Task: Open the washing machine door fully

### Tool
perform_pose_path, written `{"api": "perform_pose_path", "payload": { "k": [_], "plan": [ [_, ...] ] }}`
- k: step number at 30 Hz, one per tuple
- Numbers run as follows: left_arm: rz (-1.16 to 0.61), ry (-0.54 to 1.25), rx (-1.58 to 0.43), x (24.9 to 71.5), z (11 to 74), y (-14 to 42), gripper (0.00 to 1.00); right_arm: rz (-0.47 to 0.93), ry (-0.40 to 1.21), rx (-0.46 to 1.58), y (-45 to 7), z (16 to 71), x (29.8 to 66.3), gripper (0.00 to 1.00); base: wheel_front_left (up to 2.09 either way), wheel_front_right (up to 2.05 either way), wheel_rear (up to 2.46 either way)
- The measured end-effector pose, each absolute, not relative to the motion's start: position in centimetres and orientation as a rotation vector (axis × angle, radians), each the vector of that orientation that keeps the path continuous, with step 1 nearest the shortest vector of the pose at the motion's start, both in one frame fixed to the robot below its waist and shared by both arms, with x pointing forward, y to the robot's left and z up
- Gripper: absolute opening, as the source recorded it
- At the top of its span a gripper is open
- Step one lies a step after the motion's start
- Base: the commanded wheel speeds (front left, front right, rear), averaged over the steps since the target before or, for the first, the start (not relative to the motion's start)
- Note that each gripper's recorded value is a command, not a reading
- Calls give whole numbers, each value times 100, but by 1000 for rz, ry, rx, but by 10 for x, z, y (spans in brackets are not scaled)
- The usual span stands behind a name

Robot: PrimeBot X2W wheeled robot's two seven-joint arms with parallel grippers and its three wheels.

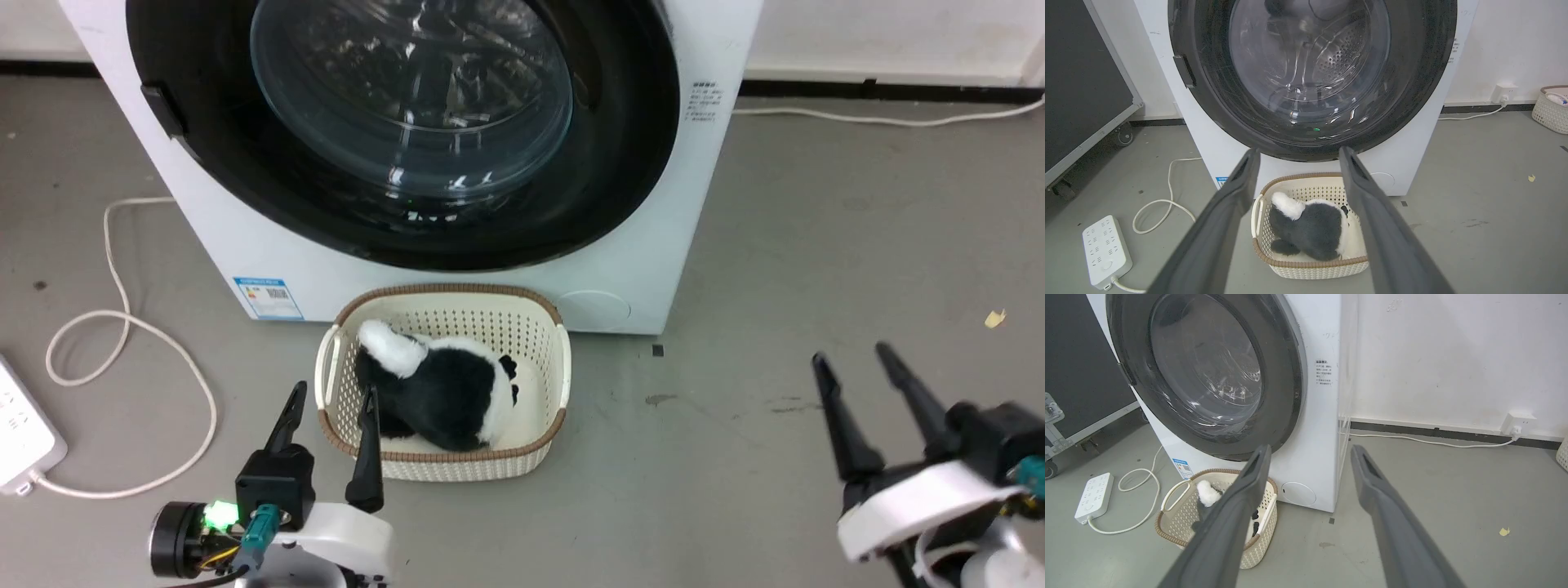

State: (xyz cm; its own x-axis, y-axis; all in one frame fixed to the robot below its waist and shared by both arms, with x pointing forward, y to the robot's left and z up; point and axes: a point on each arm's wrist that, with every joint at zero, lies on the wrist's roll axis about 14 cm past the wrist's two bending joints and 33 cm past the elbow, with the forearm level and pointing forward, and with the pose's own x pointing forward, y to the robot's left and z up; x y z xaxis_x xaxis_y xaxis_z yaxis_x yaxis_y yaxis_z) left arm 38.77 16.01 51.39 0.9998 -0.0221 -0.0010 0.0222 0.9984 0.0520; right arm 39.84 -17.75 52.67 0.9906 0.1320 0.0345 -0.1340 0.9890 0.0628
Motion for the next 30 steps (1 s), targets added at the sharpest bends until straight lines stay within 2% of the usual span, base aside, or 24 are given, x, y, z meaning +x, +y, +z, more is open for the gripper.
{"api": "perform_pose_path", "payload": {
  "k": [18,19,30],
  "plan": [
    [19,-11,47,406,507,162,100,201,-71,236,-182,550,466,100,0,0,0],
    [23,-12,46,407,507,162,100,205,-75,250,-182,552,471,0,0,0,0],
    [40,-9,44,417,499,162,100,240,23,461,-172,543,521,0,0,0,0]
  ]
}}
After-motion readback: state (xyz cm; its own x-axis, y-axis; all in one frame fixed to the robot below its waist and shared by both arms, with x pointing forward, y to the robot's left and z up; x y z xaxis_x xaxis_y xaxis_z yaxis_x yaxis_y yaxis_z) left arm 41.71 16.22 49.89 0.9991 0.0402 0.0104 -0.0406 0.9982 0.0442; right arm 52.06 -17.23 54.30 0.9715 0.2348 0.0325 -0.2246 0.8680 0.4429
